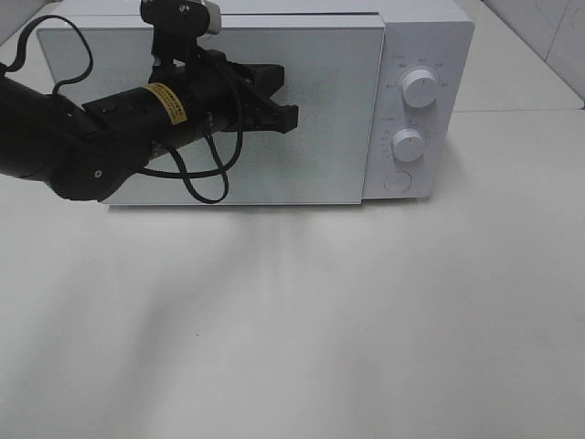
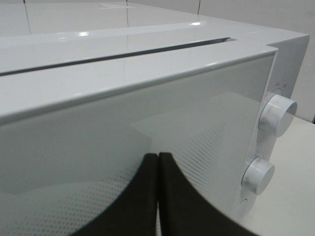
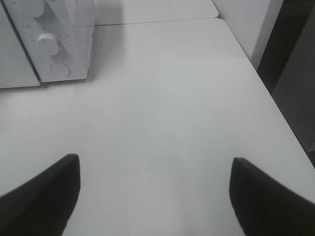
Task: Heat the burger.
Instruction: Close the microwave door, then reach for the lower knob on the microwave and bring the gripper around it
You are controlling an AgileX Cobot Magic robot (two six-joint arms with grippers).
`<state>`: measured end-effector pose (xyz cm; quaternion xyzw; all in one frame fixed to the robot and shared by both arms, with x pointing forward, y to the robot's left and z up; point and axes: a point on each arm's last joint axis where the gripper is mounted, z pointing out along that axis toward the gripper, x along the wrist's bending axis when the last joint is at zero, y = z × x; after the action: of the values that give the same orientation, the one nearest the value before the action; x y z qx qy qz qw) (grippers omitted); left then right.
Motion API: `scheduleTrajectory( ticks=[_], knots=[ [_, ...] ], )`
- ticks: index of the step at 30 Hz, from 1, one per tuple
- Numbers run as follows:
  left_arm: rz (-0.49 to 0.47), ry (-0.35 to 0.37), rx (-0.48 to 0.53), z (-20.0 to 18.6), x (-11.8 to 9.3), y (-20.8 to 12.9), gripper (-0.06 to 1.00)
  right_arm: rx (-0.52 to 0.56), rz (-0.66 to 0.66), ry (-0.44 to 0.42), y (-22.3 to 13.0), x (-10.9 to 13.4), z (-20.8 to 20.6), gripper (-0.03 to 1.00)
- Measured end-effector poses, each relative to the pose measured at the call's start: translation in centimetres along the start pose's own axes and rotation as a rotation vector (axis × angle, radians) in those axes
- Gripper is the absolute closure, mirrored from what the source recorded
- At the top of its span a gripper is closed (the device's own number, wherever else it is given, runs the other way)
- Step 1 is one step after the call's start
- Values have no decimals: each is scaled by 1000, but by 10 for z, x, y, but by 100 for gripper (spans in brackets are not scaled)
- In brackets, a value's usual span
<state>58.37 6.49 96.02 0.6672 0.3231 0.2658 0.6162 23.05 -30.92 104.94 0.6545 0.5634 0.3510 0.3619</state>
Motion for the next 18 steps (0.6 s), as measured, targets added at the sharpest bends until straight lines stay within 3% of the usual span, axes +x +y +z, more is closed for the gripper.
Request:
scheduleTrajectory(
  ticks=[8,10,18],
  knots=[
    [49,-6,0,7,-4,3,94,0,0,0,0,0,0,21],
    [59,34,-14,9,-1,5,94,0,0,0,0,0,0,21],
    [94,59,-8,9,1,5,94,0,0,0,0,0,0,21]
  ],
)
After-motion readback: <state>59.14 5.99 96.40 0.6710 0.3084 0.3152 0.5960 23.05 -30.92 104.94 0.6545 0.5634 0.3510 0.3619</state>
